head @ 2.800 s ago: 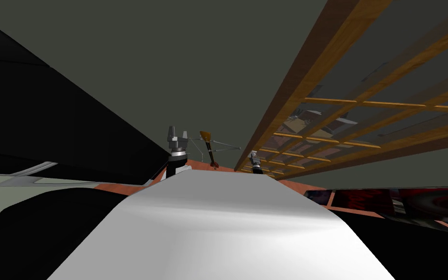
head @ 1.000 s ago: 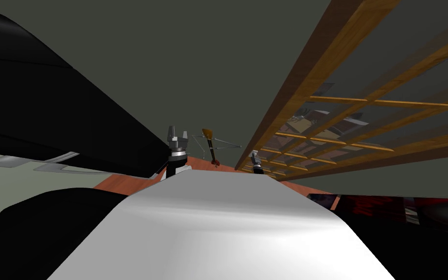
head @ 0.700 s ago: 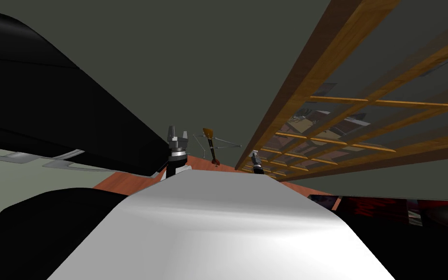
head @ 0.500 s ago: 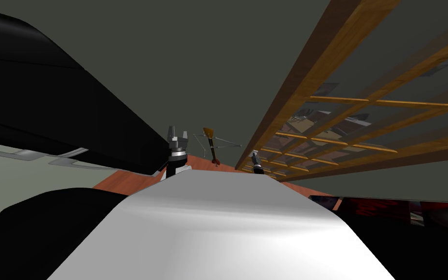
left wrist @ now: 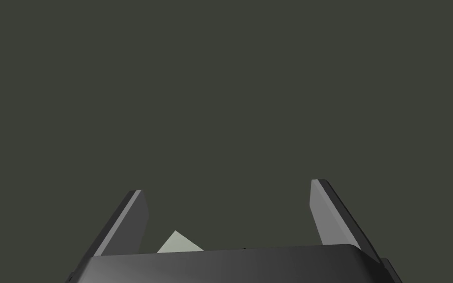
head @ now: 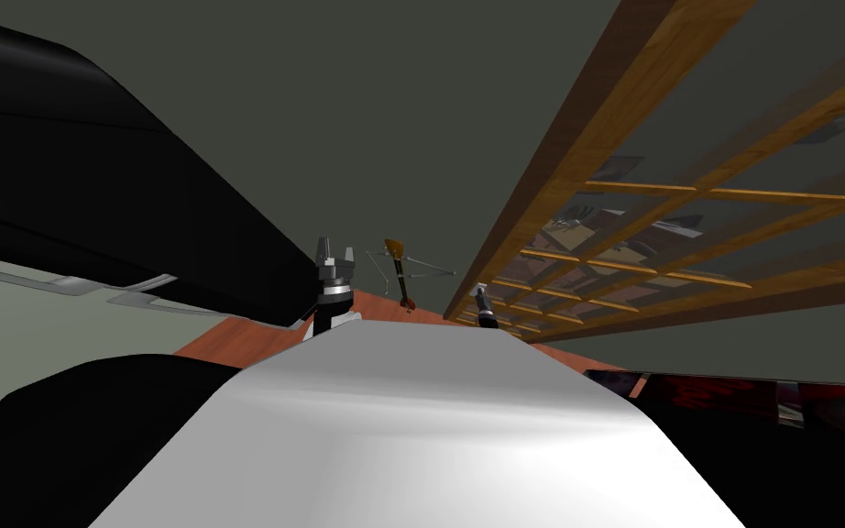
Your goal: Pull the door open
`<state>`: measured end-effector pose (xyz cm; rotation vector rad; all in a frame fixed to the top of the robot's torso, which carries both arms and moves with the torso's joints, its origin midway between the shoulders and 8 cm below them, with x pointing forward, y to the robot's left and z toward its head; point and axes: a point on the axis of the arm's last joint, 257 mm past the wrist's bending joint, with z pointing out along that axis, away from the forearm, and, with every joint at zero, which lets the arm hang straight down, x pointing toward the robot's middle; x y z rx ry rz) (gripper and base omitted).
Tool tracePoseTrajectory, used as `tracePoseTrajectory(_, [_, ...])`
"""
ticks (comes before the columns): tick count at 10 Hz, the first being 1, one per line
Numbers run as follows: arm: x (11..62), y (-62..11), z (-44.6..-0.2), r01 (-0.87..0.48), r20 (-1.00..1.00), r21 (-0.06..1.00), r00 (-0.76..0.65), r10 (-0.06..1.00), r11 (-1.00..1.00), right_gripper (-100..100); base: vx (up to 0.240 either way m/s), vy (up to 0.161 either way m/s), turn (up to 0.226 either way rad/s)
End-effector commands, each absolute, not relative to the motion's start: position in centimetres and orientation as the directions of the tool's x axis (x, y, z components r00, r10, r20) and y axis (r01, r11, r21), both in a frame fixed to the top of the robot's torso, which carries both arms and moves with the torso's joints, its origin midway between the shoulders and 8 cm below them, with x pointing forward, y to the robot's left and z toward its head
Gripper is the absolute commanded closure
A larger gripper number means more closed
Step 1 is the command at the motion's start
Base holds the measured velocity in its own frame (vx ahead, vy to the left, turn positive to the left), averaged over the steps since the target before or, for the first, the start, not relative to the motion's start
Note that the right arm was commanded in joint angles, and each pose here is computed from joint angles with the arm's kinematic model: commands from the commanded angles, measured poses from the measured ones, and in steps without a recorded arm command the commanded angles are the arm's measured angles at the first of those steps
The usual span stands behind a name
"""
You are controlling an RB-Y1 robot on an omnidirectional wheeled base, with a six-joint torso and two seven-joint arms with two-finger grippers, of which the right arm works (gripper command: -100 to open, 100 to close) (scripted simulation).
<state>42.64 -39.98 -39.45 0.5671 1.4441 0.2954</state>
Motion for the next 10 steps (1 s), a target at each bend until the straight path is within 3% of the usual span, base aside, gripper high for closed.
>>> tracePoseTrajectory(1, [42.68, -39.61, -39.73, 0.137, -0.812, 0.583, 0.126, 0.57, 0.801, 100, -0.033, -0.009, 0.055])
tracePoseTrajectory(10, [42.72, -40.08, -39.48, 0.108, -0.65, 0.76, 0.17, 0.741, 0.641, 100, -0.028, -0.01, 0.036])
